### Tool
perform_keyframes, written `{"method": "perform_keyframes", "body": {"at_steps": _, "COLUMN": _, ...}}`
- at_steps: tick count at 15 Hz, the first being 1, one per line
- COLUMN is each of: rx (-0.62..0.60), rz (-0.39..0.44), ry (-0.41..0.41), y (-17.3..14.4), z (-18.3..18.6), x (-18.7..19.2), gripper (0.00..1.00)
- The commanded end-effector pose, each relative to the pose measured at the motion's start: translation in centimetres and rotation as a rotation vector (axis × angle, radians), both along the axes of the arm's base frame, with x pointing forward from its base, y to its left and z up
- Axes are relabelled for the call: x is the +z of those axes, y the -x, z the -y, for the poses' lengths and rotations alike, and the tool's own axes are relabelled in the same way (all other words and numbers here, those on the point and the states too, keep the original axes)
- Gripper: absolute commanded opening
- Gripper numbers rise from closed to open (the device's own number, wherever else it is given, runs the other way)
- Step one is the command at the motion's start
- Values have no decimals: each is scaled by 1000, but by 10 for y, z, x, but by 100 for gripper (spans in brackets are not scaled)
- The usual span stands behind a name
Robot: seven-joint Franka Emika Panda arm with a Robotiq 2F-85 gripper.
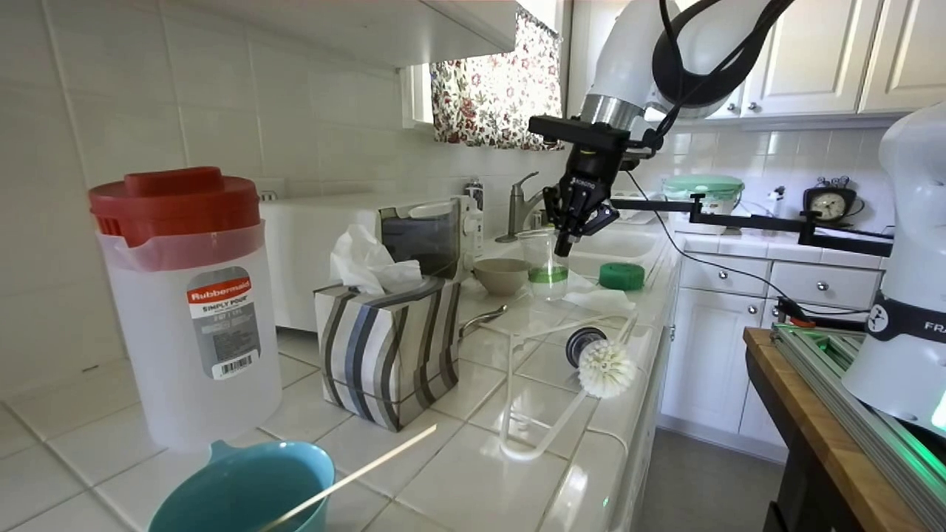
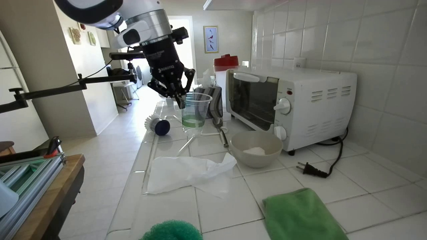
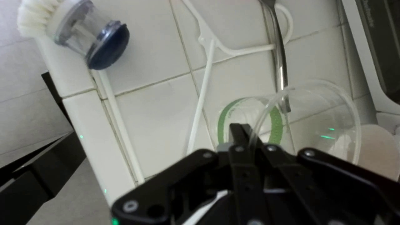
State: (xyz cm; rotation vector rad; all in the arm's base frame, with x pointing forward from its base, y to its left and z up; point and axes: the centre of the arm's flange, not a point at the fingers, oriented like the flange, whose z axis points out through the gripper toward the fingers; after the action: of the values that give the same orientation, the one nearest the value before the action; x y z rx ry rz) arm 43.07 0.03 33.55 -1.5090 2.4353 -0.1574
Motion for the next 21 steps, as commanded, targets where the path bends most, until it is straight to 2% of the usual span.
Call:
{"method": "perform_keyframes", "body": {"at_steps": 1, "rx": -83, "rz": -20, "ry": 33, "y": -6, "z": -2, "x": 0, "gripper": 1}}
{"method": "perform_keyframes", "body": {"at_steps": 4, "rx": -133, "rz": 0, "ry": 40, "y": -12, "z": -7, "x": -7, "gripper": 1}}
{"method": "perform_keyframes", "body": {"at_steps": 10, "rx": -181, "rz": 114, "ry": 30, "y": -33, "z": -19, "x": -19, "gripper": 1}}
{"method": "perform_keyframes", "body": {"at_steps": 11, "rx": -152, "rz": 87, "ry": 26, "y": -20, "z": -13, "x": -11, "gripper": 1}}
{"method": "perform_keyframes", "body": {"at_steps": 12, "rx": -154, "rz": 86, "ry": 24, "y": -21, "z": -14, "x": -14, "gripper": 4}}
{"method": "perform_keyframes", "body": {"at_steps": 14, "rx": -154, "rz": 84, "ry": 24, "y": -20, "z": -14, "x": -15, "gripper": 1}}
{"method": "perform_keyframes", "body": {"at_steps": 21, "rx": -154, "rz": 85, "ry": 30, "y": -21, "z": -14, "x": -18, "gripper": 1}}
